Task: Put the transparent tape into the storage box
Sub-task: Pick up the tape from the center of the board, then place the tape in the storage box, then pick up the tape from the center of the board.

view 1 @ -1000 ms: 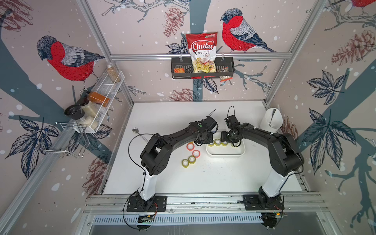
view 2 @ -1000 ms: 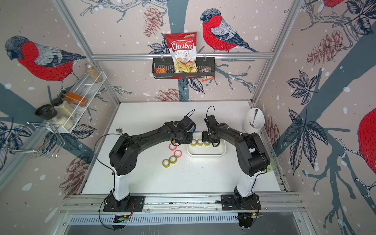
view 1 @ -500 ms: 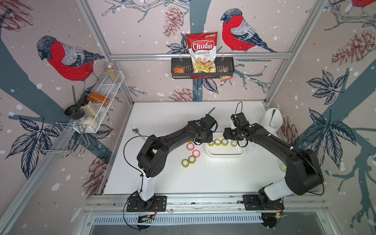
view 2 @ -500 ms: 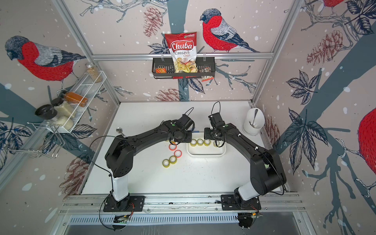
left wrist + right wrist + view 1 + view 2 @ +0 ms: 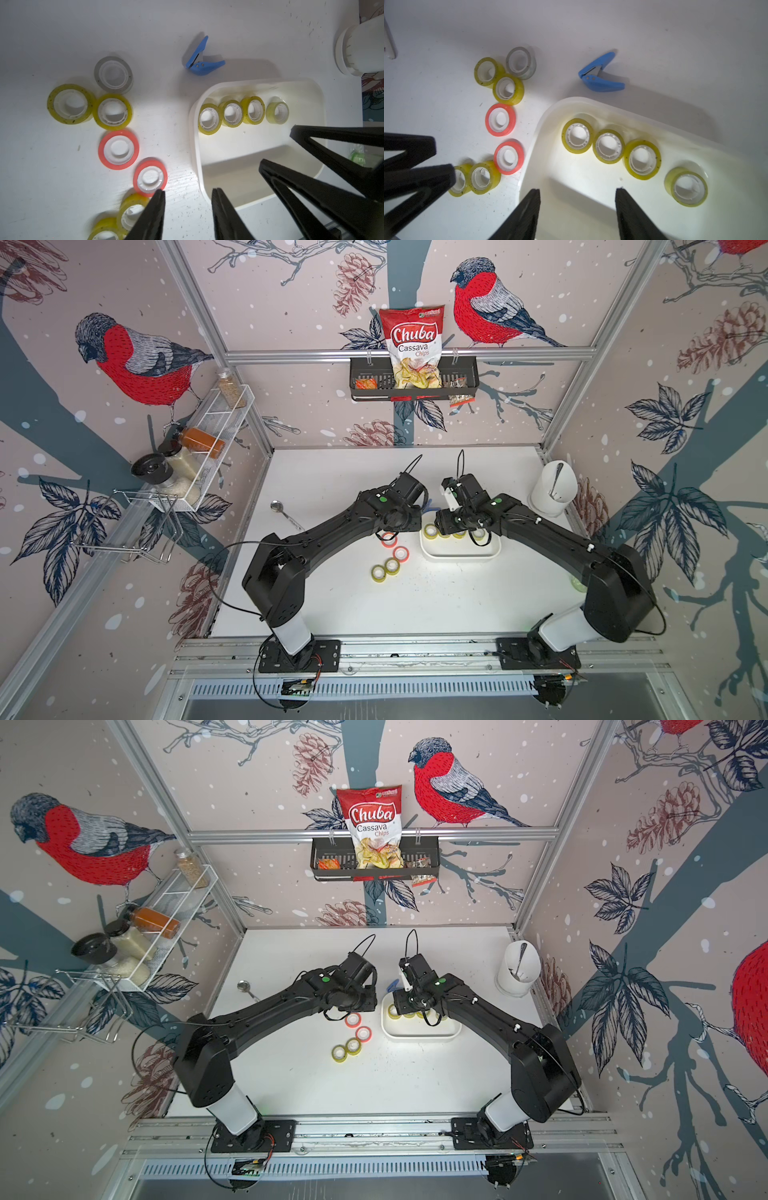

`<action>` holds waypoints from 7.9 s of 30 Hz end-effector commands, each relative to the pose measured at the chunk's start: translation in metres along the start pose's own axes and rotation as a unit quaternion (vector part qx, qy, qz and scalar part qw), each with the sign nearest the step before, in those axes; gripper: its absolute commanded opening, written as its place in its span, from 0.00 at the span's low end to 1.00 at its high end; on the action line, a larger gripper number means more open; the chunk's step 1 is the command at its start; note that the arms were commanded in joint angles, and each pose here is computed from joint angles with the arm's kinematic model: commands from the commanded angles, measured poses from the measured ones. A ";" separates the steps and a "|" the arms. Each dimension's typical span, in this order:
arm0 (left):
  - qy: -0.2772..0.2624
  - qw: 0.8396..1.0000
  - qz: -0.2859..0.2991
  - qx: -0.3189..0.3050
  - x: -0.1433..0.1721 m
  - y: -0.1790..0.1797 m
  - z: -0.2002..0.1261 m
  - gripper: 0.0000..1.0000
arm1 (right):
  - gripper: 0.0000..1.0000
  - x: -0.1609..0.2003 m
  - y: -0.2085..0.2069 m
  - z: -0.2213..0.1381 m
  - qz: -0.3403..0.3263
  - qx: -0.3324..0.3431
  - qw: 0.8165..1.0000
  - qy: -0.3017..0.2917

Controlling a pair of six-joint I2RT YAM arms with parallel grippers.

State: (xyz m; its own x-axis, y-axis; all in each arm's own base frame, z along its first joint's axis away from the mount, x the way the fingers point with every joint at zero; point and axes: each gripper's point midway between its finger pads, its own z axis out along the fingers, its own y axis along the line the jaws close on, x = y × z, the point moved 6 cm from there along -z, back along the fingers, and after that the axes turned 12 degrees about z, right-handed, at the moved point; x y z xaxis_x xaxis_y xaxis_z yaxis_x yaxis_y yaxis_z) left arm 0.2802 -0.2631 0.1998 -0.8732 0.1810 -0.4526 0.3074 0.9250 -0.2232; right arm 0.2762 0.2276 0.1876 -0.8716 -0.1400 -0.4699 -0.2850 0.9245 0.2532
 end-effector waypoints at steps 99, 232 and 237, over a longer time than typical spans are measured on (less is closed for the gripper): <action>-0.077 0.995 -0.025 0.061 0.037 0.072 -0.027 0.38 | 0.14 -0.108 0.090 0.135 0.078 -0.035 0.995 0.050; -0.021 0.998 0.014 0.053 0.014 -0.011 0.026 0.41 | 0.46 -0.005 -0.028 0.011 0.132 -0.043 0.990 0.036; -0.023 0.999 -0.003 0.039 0.025 0.009 0.019 0.42 | 0.50 -0.013 -0.017 0.007 0.099 -0.061 0.993 0.033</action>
State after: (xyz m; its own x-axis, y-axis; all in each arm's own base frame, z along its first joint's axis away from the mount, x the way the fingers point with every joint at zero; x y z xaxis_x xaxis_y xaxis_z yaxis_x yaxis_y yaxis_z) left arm 0.2692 -0.2678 0.1692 -0.8566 0.1746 -0.4856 0.3541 0.8834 -0.3069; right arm 0.2968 0.2095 0.1790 -0.9394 0.0809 -0.3333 -0.0785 0.8953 0.4385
